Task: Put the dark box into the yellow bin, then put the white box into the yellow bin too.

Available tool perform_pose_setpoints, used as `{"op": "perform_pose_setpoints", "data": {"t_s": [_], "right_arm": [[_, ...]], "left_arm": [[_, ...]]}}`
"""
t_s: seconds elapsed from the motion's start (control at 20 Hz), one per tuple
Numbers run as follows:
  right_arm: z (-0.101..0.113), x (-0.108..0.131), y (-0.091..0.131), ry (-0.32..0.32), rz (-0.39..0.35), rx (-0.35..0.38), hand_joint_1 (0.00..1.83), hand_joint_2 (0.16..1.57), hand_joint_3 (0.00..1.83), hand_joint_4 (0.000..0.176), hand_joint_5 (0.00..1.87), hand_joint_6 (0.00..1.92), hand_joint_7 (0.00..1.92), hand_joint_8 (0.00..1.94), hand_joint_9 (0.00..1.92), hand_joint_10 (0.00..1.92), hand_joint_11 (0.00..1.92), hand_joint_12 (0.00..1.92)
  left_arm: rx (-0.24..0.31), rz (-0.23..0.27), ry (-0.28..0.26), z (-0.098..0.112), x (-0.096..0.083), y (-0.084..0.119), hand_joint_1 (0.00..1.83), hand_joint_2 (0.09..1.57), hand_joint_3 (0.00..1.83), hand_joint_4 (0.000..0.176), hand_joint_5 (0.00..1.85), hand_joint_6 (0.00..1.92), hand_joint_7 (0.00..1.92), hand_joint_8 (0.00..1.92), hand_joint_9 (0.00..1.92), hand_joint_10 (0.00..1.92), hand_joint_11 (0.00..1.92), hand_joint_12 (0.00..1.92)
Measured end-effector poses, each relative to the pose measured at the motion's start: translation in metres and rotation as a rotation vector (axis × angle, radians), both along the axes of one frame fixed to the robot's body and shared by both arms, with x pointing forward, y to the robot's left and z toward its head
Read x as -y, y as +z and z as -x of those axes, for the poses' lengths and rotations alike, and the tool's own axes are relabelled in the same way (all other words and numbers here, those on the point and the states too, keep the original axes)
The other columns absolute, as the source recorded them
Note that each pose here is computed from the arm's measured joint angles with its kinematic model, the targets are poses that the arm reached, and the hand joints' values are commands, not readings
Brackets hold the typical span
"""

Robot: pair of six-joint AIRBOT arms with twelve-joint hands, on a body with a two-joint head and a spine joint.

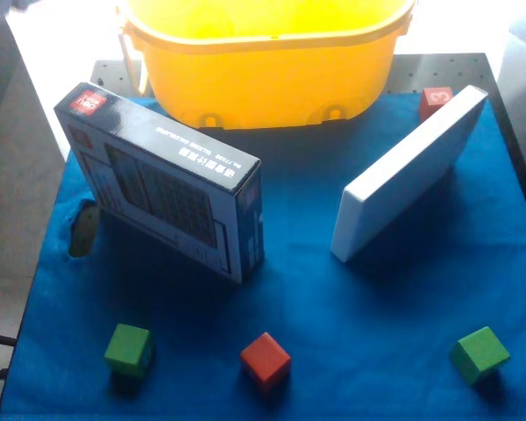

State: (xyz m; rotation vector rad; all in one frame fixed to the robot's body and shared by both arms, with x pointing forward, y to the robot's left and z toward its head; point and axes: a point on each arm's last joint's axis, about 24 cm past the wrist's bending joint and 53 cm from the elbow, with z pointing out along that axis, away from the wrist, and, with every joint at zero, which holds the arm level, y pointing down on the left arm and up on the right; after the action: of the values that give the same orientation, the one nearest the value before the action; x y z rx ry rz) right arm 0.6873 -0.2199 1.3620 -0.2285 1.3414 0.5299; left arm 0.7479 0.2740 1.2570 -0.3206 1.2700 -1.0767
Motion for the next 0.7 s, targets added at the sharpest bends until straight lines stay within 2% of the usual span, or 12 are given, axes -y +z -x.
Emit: {"op": "perform_pose_setpoints", "data": {"t_s": [0.05, 0.1, 0.15, 0.2, 0.25, 0.3, 0.35, 0.4, 0.45, 0.55, 0.6, 0.7], "right_arm": [[0.0, 0.0, 0.0, 0.001, 0.0, 0.002, 0.0, 1.13, 0.02, 0.076, 0.16, 0.0, 0.2, 0.01, 0.11, 0.01, 0.0, 0.0], [0.0, 0.0, 0.0, 0.001, 0.0, 0.002, 0.0, 1.14, 0.02, 0.082, 0.17, 0.0, 0.21, 0.01, 0.12, 0.01, 0.0, 0.0], [0.0, 0.0, 0.0, 0.0, 0.0, 0.001, 0.0, 1.13, 0.02, 0.08, 0.16, 0.0, 0.22, 0.01, 0.12, 0.01, 0.0, 0.0], [0.0, 0.0, 0.0, 0.0, 0.0, 0.001, 0.0, 1.13, 0.01, 0.069, 0.16, 0.0, 0.22, 0.01, 0.12, 0.01, 0.0, 0.0], [0.0, 0.0, 0.0, -0.001, 0.0, 0.001, 0.0, 1.13, 0.01, 0.074, 0.16, 0.0, 0.22, 0.01, 0.13, 0.01, 0.0, 0.0], [0.0, 0.001, 0.0, -0.001, 0.001, 0.0, 0.0, 1.14, 0.02, 0.075, 0.16, 0.0, 0.22, 0.01, 0.13, 0.01, 0.0, 0.0], [0.0, 0.0, -0.001, -0.001, 0.002, -0.002, 0.0, 1.15, 0.02, 0.068, 0.15, 0.0, 0.23, 0.01, 0.13, 0.01, 0.0, 0.0], [0.0, 0.001, -0.001, -0.002, 0.002, -0.003, 0.0, 1.16, 0.02, 0.064, 0.15, 0.0, 0.23, 0.01, 0.14, 0.01, 0.0, 0.0], [0.0, 0.001, -0.001, -0.002, 0.002, -0.003, 0.0, 1.16, 0.02, 0.067, 0.16, 0.0, 0.24, 0.01, 0.14, 0.01, 0.0, 0.0], [-0.001, 0.001, -0.001, -0.002, 0.003, -0.004, 0.0, 1.15, 0.01, 0.048, 0.14, 0.0, 0.23, 0.01, 0.14, 0.01, 0.0, 0.0], [-0.001, 0.001, -0.004, -0.003, 0.009, -0.01, 0.0, 1.15, 0.01, 0.036, 0.12, 0.0, 0.23, 0.01, 0.14, 0.01, 0.0, 0.0], [-0.002, 0.0, -0.008, -0.004, 0.015, -0.02, 0.0, 1.14, 0.0, 0.044, 0.13, 0.01, 0.24, 0.01, 0.14, 0.01, 0.0, 0.0]], "left_arm": [[0.001, 0.0, 0.0, 0.0, 0.0, 0.0, 0.23, 1.21, 0.0, 0.046, 0.4, 0.0, 0.34, 0.0, 0.21, 0.0, 0.0, 0.35], [0.004, 0.0, -0.003, 0.0, 0.001, 0.001, 0.24, 1.2, 0.0, 0.042, 0.39, 0.0, 0.33, 0.0, 0.2, 0.0, 0.0, 0.33], [0.003, -0.002, -0.004, 0.0, 0.002, 0.001, 0.24, 1.2, 0.0, 0.044, 0.4, 0.0, 0.33, 0.0, 0.2, 0.0, 0.0, 0.32], [0.004, -0.002, -0.005, 0.0, 0.002, 0.001, 0.24, 1.2, 0.0, 0.04, 0.4, 0.0, 0.34, 0.0, 0.2, 0.0, 0.0, 0.34], [0.004, 0.001, -0.006, 0.0, 0.002, 0.001, 0.23, 1.21, 0.0, 0.027, 0.38, 0.0, 0.33, 0.0, 0.2, 0.0, 0.0, 0.34], [0.001, 0.009, -0.011, 0.0, 0.002, 0.001, 0.25, 1.22, 0.0, 0.023, 0.38, 0.0, 0.33, 0.0, 0.2, 0.0, 0.0, 0.33], [-0.003, 0.011, -0.028, 0.0, 0.002, 0.002, 0.25, 1.16, 0.0, 0.023, 0.4, 0.0, 0.36, 0.0, 0.25, 0.0, 0.0, 0.45], [-0.006, 0.019, -0.039, 0.0, 0.001, 0.003, 0.24, 1.15, 0.0, 0.014, 0.39, 0.0, 0.36, 0.0, 0.26, 0.0, 0.0, 0.51], [-0.015, 0.05, -0.048, -0.002, -0.004, 0.006, 0.23, 1.15, 0.0, 0.01, 0.33, 0.0, 0.32, 0.0, 0.24, 0.0, 0.0, 0.47], [-0.022, 0.058, -0.059, -0.001, -0.007, 0.008, 0.18, 1.1, 0.0, 0.043, 0.25, 0.0, 0.27, 0.0, 0.2, 0.0, 0.0, 0.4], [-0.026, 0.037, -0.088, 0.004, -0.004, 0.009, 0.19, 1.02, 0.0, 0.018, 0.2, 0.0, 0.26, 0.0, 0.2, 0.0, 0.07, 0.33], [-0.028, 0.01, -0.121, 0.011, 0.002, 0.01, 0.2, 1.01, 0.0, 0.01, 0.17, 0.0, 0.26, 0.0, 0.2, 0.0, 0.07, 0.31]]}}
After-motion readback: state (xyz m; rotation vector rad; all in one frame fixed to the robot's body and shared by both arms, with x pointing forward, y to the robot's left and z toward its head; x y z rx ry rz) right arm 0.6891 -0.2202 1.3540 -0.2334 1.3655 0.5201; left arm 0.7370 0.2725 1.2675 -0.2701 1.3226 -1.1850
